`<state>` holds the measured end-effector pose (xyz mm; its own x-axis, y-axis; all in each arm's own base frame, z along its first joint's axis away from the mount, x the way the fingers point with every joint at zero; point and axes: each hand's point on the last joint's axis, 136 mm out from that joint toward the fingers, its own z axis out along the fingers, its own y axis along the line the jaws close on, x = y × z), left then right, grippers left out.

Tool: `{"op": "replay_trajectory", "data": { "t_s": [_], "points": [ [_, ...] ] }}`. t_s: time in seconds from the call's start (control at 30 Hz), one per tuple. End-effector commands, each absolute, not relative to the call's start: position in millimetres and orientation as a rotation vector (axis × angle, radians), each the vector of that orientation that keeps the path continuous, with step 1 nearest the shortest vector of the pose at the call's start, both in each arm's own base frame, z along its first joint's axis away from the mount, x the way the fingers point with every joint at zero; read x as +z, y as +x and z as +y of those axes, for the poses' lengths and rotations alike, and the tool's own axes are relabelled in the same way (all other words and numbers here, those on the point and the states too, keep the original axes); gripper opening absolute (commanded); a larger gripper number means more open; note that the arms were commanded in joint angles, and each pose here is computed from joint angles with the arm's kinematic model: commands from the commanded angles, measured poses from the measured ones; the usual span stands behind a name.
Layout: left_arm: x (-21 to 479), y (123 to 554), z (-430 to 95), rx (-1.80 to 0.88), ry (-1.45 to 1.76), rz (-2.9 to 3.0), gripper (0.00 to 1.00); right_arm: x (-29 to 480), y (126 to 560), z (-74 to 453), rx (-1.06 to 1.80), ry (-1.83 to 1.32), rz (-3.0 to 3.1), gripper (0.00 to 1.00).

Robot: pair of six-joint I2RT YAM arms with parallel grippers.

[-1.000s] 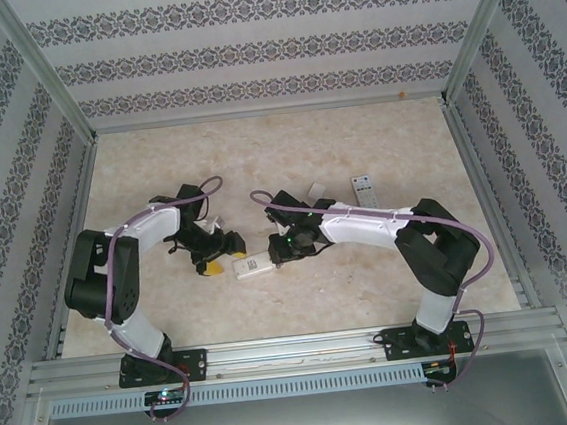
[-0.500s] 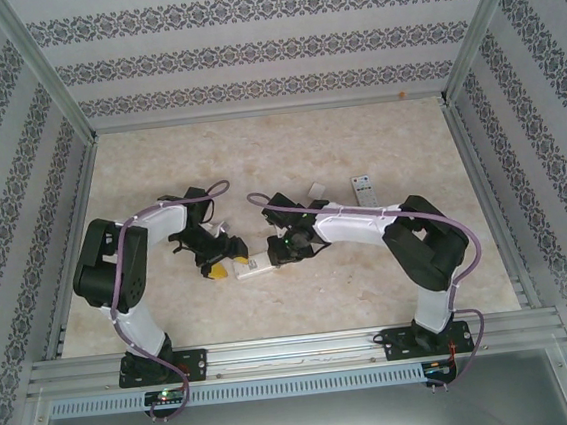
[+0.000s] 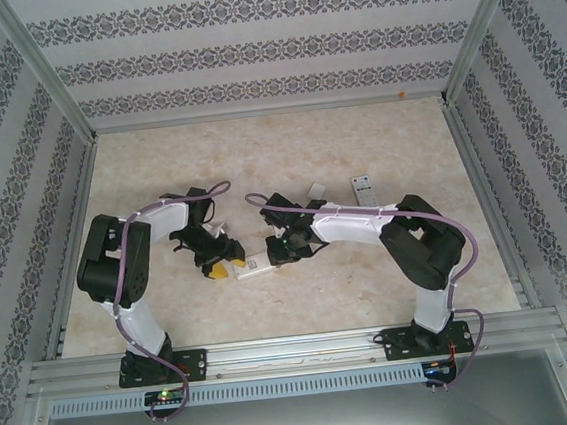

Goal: Load the batteries into the remote control

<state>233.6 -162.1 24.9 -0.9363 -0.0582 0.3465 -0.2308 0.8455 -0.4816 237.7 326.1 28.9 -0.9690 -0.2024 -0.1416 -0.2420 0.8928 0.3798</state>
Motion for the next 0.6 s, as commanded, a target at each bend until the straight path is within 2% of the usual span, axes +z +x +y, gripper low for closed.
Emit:
{"op": "replay_trajectory", "data": {
  "t_s": [0.0,0.23,0.57],
  "points": [
    [6,220,-164,0.707,0.149,-2.659,0.51,28,243,333,0.6,-0.384,2.941,0.16],
    [-16,218,-153,0.597,0.124,-2.677,0.4,24,246,335,0.59,-0.394,2.937,0.16],
    [-22,224,-144,0.523,0.108,-2.731,0.37,28,259,344,0.564,-0.479,2.885,0.14]
  ]
}}
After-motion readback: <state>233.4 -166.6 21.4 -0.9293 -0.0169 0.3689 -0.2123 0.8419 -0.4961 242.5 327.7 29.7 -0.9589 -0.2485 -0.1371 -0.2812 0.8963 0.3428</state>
